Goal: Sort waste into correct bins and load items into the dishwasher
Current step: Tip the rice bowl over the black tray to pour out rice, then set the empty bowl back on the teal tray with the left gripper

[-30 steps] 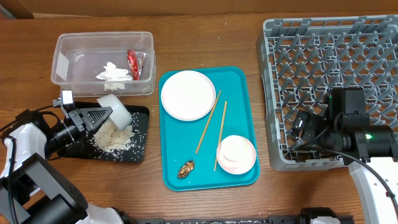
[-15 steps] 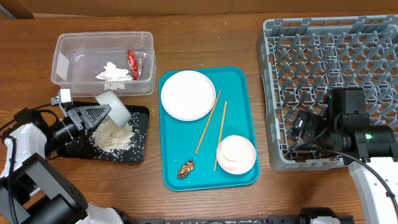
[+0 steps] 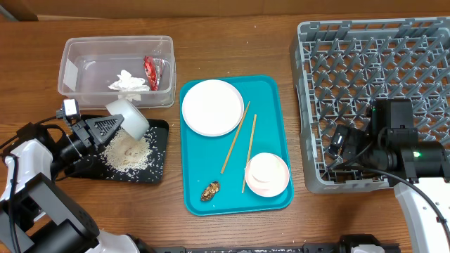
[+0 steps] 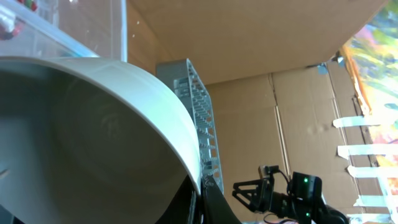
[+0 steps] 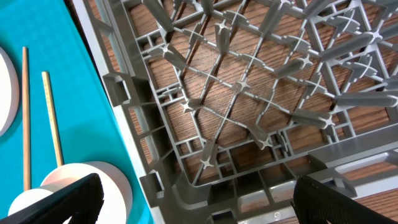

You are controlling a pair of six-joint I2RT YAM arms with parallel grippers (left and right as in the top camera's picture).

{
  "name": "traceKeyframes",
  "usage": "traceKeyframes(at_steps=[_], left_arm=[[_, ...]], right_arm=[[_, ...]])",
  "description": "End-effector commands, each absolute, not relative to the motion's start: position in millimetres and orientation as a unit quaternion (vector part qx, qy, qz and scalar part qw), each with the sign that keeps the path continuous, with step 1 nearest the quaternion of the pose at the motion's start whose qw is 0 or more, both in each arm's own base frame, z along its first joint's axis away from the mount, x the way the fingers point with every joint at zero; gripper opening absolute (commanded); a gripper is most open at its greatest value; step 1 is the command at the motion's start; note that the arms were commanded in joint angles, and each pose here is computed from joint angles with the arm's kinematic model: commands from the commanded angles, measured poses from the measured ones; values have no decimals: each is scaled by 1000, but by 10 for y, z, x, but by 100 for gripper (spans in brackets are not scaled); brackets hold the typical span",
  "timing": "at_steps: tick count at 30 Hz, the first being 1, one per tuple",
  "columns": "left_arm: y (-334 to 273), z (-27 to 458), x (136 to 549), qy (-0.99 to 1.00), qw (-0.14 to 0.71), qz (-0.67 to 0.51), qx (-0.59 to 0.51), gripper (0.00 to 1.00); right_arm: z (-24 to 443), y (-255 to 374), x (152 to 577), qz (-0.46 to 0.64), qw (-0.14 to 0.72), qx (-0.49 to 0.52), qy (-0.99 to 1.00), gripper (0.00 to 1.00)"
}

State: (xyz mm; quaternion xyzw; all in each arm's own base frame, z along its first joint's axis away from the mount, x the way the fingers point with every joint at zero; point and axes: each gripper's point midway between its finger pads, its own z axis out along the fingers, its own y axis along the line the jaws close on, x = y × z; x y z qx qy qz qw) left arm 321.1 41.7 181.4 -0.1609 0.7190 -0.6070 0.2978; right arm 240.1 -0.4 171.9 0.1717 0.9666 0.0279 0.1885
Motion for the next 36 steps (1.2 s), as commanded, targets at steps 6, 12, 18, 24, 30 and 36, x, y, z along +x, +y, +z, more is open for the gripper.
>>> traceKeyframes(at_steps=[6,12,18,24,30,36], left_arm=[[449,1704,3204,734,285,-592,-171,4],[383,1730,3135,735,274,-596,-173,4],[83,1718,3013,775,239,-572,-127,4],[-488,1781,2902,817,197,-541,-16,4],[-999,1510,2838,893,110,-429,75,4],[-1477,1146,2774,942,75,-285,160,4]], right_arm=[[1838,-27,2447,26,209,170,963,100],[1838,-27,2447,26,209,170,963,100],[1839,-27,2448,26,209,170,963,100],[1841,-27,2453,26,210,170,962,100],[1847,-27,2466,26,213,170,962,100],[1850,-27,2473,27,214,170,961,100]])
